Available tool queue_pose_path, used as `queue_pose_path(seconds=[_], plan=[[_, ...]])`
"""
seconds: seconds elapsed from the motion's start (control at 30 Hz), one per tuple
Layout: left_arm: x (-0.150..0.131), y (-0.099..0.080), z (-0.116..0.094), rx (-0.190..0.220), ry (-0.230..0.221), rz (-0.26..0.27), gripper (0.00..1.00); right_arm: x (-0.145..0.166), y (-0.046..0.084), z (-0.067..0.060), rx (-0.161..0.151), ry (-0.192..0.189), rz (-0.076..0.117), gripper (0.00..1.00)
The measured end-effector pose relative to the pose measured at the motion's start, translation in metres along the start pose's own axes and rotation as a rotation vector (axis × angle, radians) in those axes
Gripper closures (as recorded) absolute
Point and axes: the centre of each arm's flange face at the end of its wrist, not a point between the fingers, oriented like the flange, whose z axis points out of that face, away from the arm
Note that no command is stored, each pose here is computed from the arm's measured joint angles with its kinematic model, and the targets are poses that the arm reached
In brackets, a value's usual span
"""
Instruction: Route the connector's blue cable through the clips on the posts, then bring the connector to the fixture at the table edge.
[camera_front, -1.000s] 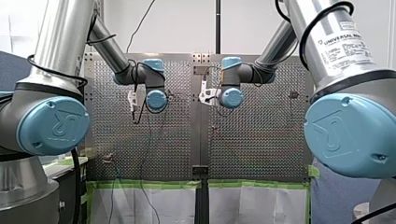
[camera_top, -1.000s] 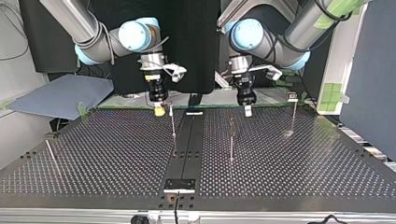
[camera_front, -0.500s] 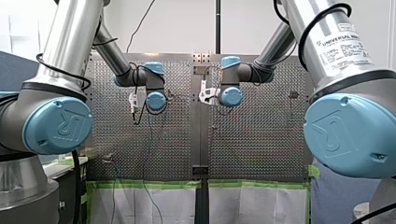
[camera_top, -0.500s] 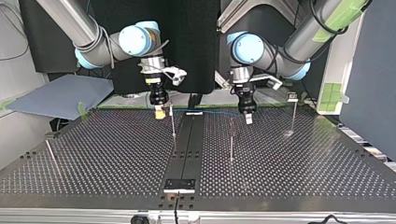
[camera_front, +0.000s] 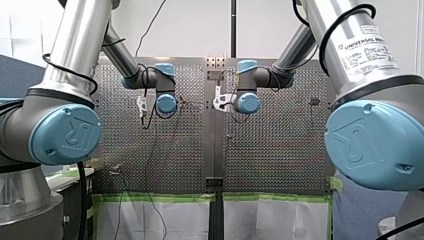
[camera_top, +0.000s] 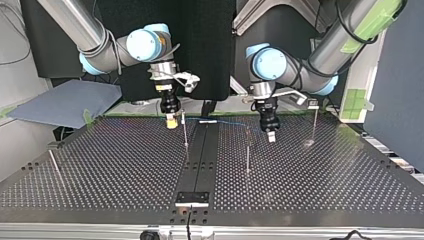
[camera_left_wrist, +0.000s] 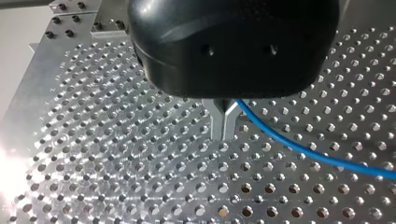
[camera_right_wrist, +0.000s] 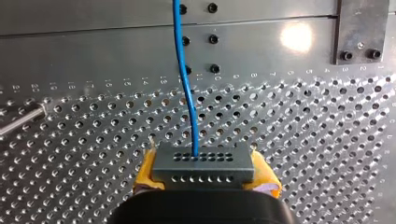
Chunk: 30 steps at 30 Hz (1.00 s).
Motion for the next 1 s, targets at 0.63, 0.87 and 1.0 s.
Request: queue_pose_path(seconds=[0.63,0.87,1.0], plan=[[0.006,0.005,-0.012,-0.01,0.092,0.052,0.99,-0.002,-0.008,-0.004,0.028,-0.014,-0.014,1.0],[-0.012,0.008,-0.014,-0.022,0.071,0.04,0.99,-0.001,-0.008,-0.003,0.03,-0.012,-0.014,1.0],[-0.019,0.008,-0.013,-0.025,0.049,0.026,0.99,0.001,-0.007,-0.001,0.029,-0.009,-0.014,1.0]])
